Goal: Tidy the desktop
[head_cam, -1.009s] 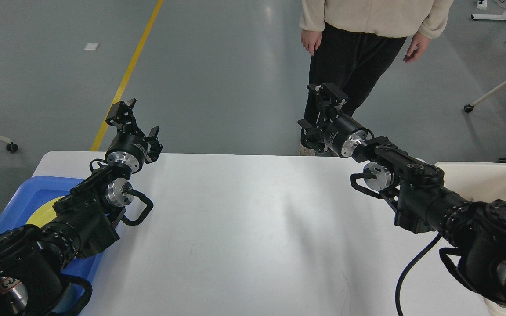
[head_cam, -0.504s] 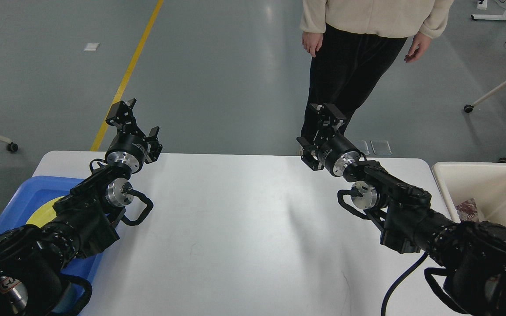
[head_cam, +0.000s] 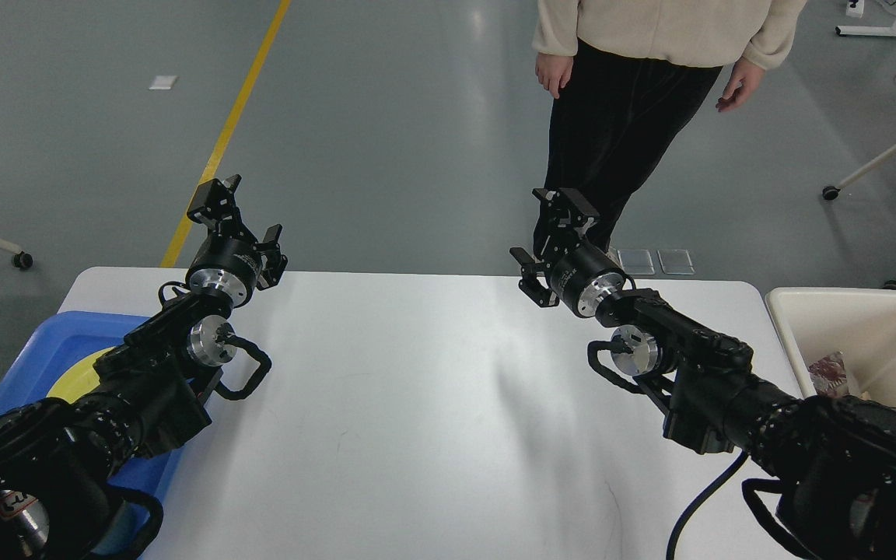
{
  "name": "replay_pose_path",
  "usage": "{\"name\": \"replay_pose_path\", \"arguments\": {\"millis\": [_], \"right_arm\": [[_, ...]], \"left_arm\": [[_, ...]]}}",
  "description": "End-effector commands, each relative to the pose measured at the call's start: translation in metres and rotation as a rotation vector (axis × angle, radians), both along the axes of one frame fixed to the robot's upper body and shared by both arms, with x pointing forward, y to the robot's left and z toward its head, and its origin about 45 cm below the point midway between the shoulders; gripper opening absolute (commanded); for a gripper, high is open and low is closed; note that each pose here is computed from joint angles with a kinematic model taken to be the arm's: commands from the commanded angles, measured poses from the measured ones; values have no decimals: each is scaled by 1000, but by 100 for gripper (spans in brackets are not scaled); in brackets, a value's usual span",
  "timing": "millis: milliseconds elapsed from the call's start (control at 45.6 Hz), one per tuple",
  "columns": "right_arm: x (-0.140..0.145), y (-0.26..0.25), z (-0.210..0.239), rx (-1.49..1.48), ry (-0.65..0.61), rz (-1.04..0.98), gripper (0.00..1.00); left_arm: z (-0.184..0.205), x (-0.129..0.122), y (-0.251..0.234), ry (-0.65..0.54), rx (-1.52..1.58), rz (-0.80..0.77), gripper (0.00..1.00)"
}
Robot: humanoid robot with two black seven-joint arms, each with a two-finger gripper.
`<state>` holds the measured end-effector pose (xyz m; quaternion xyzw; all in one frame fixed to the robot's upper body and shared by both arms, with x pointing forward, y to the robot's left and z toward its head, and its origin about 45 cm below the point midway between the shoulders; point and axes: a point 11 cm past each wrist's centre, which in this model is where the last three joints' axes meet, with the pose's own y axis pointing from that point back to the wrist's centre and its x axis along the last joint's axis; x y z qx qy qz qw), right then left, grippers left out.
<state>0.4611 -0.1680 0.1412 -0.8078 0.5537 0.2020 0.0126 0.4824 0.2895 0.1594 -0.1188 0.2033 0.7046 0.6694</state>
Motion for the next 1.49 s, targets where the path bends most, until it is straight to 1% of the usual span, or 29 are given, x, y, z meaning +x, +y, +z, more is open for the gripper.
{"name": "replay_pose_path", "arguments": {"millis": [0, 153, 570, 855, 1030, 1250, 1469], "right_arm": [[3, -14, 1, 88, 11, -91, 100], [3, -31, -1, 191, 25, -184, 100], [4, -30, 2, 210, 21, -187, 100], [7, -40, 4, 242, 20, -232, 100], [10, -66, 8, 228, 4, -278, 100], [4, -100, 2, 198, 5, -317, 100], [5, -106, 3, 188, 1, -324, 100]], "left_arm": [[0, 0, 0, 0, 0, 0, 96], [0, 0, 0, 1, 1, 1, 96], [0, 0, 0, 0, 0, 0, 96], [0, 0, 0, 0, 0, 0, 96], [0, 0, 0, 0, 0, -1, 96], [0, 0, 0, 0, 0, 2, 96], [0, 0, 0, 0, 0, 2, 96]]}}
